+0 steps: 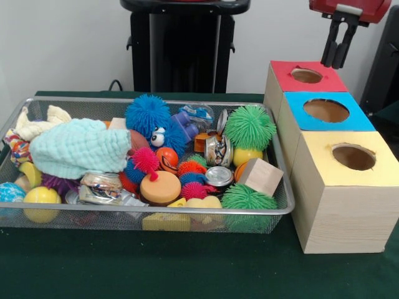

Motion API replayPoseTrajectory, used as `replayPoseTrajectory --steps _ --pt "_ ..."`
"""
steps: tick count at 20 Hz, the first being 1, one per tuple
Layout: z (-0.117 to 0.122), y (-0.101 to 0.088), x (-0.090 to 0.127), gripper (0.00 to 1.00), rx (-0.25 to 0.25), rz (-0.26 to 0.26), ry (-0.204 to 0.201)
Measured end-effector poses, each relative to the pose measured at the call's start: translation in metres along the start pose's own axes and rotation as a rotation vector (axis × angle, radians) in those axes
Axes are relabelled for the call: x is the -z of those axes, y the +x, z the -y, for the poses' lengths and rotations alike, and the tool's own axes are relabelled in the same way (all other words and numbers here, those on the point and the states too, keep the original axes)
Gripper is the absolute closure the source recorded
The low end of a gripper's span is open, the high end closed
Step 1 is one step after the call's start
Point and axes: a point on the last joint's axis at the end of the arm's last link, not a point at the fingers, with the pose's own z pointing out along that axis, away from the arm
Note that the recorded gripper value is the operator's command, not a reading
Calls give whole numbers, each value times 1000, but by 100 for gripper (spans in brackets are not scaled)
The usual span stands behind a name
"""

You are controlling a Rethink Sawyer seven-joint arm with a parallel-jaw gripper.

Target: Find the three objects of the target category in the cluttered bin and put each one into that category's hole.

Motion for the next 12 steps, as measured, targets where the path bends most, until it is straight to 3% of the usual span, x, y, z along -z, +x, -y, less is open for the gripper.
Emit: replayPoseTrajectory --steps 7,12 --pt "9 -3 -3 100 -11 -2 6" --pt "34 -14 -12 100 -54 -11 13"
